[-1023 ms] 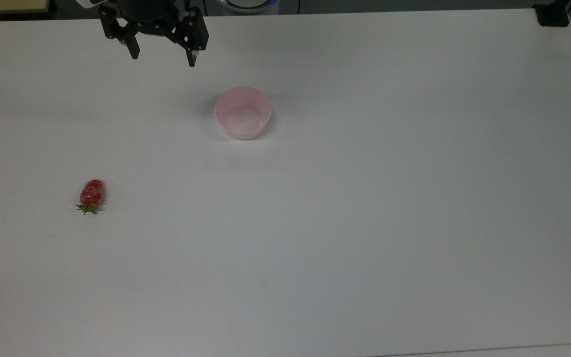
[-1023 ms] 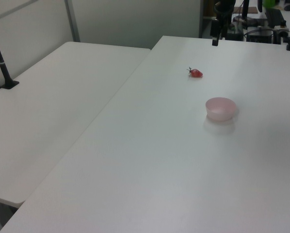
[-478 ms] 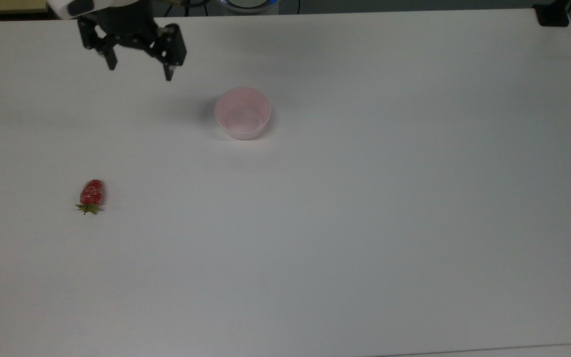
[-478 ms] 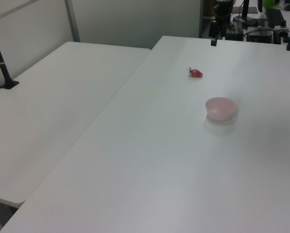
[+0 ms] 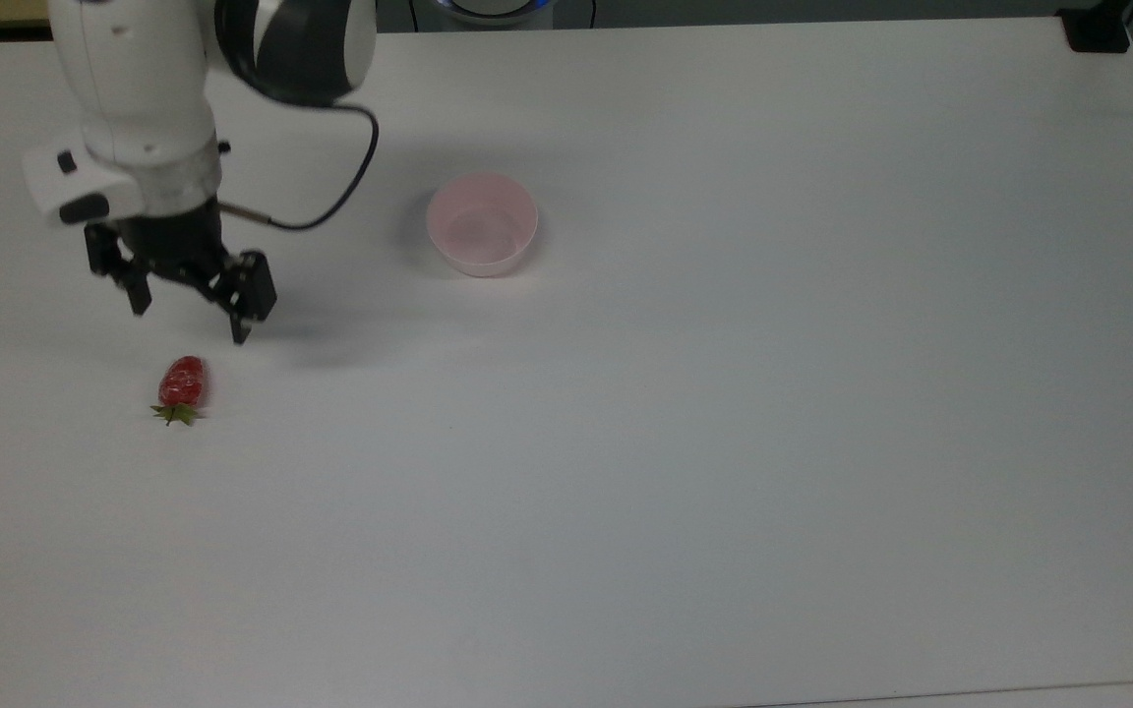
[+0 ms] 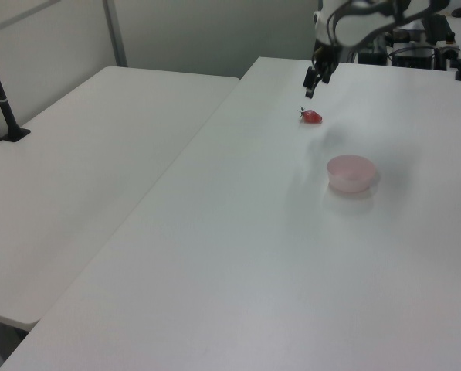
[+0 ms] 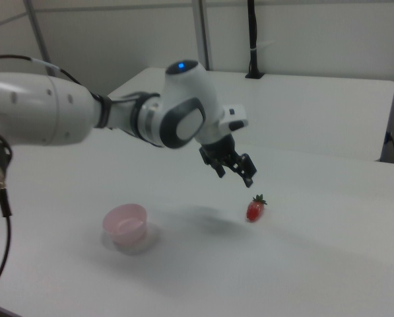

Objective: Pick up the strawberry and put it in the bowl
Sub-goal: 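Lower the gripper around the strawberry and close on it, then lift the strawberry and carry it over the pink bowl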

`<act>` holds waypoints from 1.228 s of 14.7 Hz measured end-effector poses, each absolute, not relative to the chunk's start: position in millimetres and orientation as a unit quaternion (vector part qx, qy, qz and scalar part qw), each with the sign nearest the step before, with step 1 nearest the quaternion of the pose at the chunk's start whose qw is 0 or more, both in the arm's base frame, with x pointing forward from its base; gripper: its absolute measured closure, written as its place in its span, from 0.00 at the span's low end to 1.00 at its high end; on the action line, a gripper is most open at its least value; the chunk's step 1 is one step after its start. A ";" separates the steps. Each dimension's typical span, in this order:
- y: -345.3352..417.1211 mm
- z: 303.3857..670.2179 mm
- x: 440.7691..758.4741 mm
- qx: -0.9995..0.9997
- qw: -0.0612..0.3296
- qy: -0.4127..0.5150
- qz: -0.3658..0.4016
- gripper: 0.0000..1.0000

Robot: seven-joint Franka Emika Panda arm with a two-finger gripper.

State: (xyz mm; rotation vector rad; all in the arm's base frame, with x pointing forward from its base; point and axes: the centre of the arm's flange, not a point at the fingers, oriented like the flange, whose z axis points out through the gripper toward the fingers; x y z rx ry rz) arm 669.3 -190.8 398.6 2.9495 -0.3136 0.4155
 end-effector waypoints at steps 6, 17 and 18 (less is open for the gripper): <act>-205.4 329.2 697.9 0.980 0.088 -0.097 0.151 0.00; -215.6 304.0 701.4 0.985 0.104 -0.032 0.133 0.53; -216.2 304.5 701.5 0.985 0.105 -0.031 0.133 0.58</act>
